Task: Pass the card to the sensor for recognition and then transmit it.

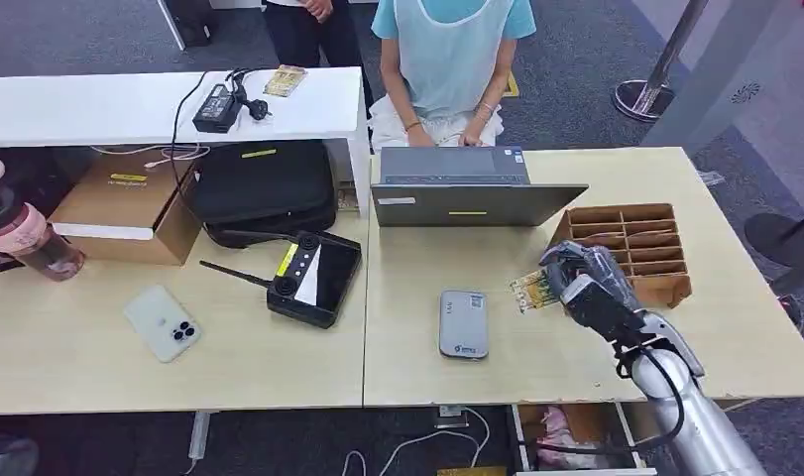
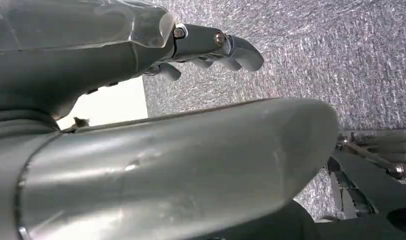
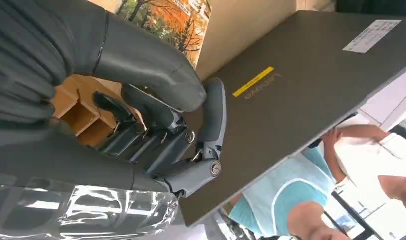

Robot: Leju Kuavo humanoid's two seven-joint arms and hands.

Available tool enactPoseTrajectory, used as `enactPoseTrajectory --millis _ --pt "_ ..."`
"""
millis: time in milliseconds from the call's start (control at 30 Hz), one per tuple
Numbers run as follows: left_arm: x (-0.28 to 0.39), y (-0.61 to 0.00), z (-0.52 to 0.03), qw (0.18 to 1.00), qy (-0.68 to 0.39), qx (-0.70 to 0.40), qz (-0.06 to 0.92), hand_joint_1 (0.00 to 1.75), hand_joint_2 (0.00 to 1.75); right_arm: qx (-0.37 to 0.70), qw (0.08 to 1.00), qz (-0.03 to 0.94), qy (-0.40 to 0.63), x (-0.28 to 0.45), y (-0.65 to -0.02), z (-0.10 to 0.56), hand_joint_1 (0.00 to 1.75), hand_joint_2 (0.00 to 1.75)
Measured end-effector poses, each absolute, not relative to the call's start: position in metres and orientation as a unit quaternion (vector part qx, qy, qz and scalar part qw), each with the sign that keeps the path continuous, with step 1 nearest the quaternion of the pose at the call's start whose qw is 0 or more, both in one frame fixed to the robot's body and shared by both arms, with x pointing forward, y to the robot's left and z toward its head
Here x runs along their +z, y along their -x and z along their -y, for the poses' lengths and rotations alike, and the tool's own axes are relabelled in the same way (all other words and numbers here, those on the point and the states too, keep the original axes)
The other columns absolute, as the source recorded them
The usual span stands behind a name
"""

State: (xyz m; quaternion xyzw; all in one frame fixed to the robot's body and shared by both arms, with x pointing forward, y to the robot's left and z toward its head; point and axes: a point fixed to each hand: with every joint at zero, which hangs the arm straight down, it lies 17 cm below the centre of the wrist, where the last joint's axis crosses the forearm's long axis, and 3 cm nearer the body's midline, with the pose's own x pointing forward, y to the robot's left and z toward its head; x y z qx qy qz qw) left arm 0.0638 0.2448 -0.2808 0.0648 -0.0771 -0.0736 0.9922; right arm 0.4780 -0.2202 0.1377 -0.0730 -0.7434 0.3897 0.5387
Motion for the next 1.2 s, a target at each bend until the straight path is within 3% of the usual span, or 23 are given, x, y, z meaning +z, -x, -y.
enactPoseTrajectory --millis 1200 --pt "-0.281 -0.062 -0.248 0.992 -0.070 -0.081 0.072 0.00 0.00 0.356 0.601 0.715 0.023 0.081 -0.464 0.183 1.75 1.75"
